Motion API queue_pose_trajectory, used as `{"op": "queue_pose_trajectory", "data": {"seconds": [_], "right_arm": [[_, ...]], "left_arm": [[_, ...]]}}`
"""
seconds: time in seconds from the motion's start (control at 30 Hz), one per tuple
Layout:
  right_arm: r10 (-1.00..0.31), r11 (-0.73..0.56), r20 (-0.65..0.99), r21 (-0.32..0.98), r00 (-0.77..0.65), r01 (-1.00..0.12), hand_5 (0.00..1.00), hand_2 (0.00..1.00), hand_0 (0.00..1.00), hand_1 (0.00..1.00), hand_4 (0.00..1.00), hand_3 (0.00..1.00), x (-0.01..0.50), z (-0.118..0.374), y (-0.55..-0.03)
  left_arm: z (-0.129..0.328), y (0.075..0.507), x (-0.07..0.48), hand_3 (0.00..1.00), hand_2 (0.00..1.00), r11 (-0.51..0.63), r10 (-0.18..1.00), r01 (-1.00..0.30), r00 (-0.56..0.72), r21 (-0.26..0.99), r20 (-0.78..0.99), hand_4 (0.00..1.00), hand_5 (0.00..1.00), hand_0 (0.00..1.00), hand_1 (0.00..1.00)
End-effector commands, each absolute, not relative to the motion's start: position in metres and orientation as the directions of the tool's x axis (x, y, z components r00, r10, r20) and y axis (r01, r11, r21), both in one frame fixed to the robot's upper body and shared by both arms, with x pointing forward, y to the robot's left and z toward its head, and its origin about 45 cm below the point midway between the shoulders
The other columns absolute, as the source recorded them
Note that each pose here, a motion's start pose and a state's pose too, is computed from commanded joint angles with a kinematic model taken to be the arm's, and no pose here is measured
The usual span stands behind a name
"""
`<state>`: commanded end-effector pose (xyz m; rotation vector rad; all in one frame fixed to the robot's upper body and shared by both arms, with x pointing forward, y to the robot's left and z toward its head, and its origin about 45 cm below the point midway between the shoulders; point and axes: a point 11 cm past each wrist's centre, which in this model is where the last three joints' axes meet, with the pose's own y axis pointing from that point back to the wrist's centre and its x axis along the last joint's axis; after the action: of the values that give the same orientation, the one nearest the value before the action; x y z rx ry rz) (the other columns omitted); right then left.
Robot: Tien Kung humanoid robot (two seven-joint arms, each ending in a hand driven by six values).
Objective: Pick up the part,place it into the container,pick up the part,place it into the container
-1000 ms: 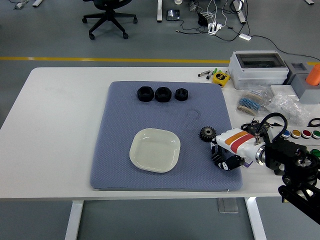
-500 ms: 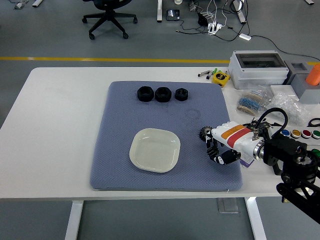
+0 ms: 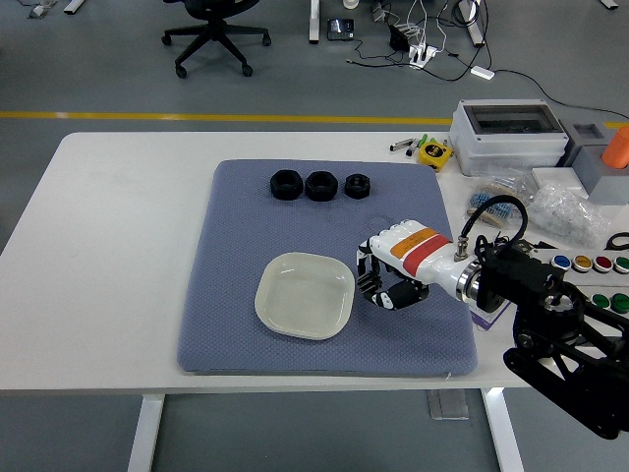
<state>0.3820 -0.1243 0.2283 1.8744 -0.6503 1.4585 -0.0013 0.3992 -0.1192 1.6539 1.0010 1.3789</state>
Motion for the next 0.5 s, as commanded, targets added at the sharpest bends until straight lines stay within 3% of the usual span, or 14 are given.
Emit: {"op": "queue_pose_trajectory", "data": {"seconds": [0.27,0.3,0.47,0.5], "right_arm": [[-0.065,-0.699,0.966,0.134,0.25,-0.703,0.262,0.426,0.173,0.365,0.716,0.485,0.387,0.237,-0.084],[-0.068,-0.704,0.961,0.143,0.266,-0.696,0.501,0.562,0.252,0.448,0.97,0.587,0.387,0.236,-0.08],[-0.027,-0.725,0.95,0.197,0.312,-0.66,0.501,0.562,0.252,0.448,0.97,0.587,0.383,0.23,-0.07],[-0.021,-0.728,0.949,0.201,0.315,-0.655,0.588,0.781,0.355,0.541,0.998,0.895,0.382,0.229,-0.069]], "left_arm": [[-0.118,0.402,-0.003,0.722,0.644,-0.421,0.904,0.104,0.122,0.901,0.409,0.718,0.712,0.6,0.602],[-0.118,0.402,-0.002,0.72,0.641,-0.422,0.904,0.104,0.123,0.9,0.41,0.719,0.71,0.599,0.602],[-0.118,0.404,-0.002,0.72,0.641,-0.425,0.902,0.103,0.128,0.899,0.412,0.719,0.71,0.599,0.602],[-0.118,0.404,-0.002,0.719,0.641,-0.426,0.902,0.103,0.128,0.899,0.412,0.719,0.709,0.598,0.603]]}}
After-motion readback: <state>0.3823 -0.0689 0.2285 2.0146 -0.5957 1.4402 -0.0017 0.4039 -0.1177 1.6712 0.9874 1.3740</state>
